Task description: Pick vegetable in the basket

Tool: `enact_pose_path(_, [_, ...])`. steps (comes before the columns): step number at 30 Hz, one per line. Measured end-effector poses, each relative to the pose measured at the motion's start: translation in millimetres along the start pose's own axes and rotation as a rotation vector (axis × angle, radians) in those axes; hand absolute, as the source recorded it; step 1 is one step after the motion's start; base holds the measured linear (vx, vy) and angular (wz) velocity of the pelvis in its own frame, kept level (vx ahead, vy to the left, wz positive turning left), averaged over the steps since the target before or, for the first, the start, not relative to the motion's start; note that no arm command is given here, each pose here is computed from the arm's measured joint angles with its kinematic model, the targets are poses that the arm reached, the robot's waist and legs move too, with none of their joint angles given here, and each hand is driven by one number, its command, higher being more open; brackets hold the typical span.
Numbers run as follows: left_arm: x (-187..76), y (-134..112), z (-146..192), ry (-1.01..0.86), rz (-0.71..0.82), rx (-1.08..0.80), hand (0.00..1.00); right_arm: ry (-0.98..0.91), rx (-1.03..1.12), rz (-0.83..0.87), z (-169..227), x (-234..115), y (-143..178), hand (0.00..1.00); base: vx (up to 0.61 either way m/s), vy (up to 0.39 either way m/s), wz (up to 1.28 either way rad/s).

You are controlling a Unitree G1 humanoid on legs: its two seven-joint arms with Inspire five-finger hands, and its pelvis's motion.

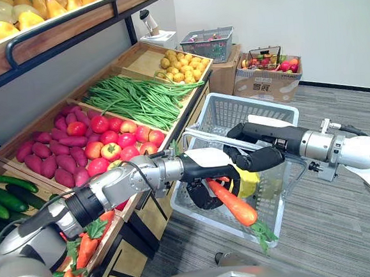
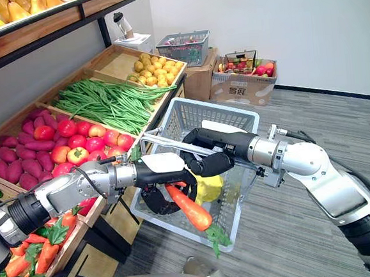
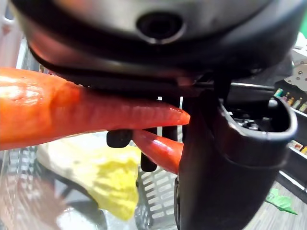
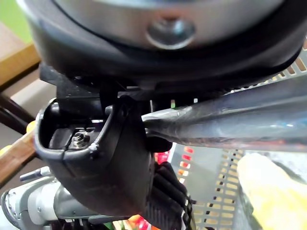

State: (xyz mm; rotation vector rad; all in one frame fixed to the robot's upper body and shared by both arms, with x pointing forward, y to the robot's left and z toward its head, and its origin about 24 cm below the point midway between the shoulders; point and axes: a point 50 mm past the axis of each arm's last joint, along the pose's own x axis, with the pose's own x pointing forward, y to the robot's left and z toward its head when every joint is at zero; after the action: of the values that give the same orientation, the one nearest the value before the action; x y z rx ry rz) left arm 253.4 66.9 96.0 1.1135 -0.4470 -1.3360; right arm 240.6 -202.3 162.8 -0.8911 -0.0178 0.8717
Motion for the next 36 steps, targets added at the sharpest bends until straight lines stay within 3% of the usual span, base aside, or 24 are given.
enact_pose_path(36, [33.8, -31.3, 0.1, -0.044, 0.011, -0.192, 0.00, 0.116, -0.067, 0.058, -9.0, -3.9, -0.3, 0.00, 0.01, 0.035, 0.04])
